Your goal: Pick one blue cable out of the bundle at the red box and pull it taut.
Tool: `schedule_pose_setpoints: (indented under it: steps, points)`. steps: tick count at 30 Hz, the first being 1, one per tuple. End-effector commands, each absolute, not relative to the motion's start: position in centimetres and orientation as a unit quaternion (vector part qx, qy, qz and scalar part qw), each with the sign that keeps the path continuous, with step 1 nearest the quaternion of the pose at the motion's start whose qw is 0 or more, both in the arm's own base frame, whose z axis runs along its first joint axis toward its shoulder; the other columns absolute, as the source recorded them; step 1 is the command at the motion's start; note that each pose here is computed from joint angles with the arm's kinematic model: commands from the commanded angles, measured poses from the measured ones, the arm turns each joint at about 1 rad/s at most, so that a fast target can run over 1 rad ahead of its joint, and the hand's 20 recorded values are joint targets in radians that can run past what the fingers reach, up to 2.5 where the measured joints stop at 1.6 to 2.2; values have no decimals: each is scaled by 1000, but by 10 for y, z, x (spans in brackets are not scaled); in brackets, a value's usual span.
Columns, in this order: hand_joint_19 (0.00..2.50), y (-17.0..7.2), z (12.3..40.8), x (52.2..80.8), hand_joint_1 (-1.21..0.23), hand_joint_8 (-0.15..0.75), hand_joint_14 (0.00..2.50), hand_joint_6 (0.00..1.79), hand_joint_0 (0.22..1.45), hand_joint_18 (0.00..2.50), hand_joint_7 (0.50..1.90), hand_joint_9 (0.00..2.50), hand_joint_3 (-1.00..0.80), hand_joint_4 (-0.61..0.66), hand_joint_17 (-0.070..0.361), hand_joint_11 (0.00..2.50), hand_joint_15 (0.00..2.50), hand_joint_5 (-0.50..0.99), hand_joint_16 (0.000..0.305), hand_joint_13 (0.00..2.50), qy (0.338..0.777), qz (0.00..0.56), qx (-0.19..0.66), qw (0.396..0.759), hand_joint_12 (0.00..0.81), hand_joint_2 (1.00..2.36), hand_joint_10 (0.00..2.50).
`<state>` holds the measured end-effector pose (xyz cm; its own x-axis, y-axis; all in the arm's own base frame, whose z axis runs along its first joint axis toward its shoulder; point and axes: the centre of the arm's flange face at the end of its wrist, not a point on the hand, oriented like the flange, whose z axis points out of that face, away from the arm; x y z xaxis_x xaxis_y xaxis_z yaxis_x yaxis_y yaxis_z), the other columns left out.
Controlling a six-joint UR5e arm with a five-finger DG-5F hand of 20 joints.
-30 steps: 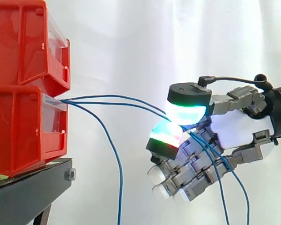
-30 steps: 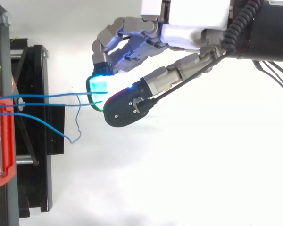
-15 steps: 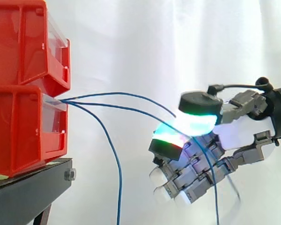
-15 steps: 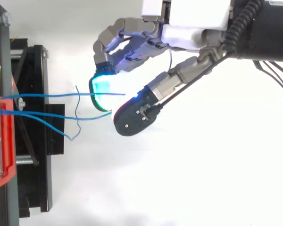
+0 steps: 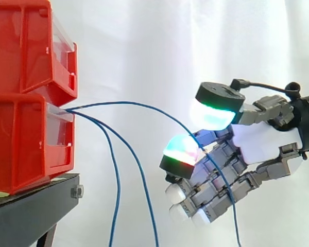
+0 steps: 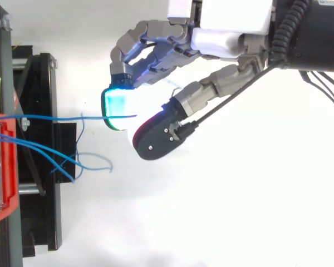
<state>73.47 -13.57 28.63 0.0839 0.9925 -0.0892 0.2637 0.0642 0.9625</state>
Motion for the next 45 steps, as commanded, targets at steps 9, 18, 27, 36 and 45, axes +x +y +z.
schedule_pose_setpoints:
  steps: [9,18,27,36,45]
  points:
    - [200,-134,288,735,-678,268,7,855,568,422,999,666,-500,69,102,325,186,-139,46,486,557,387,564,472,330,1000,6]
    - [204,-134,293,736,-754,282,8,866,608,424,1017,657,-421,68,101,325,194,-144,45,488,558,385,566,469,326,1005,7]
    - [205,-130,294,736,-665,321,7,874,470,437,921,652,-500,118,119,327,195,-150,53,485,560,385,564,469,360,1000,5]
    - [207,-130,293,736,-822,322,7,883,468,433,916,624,-500,133,121,340,199,-162,54,480,561,385,564,469,362,1000,5]
    - [197,-130,294,736,-933,297,8,905,559,436,919,602,-500,114,111,383,191,-179,49,471,561,385,563,469,340,1000,7]
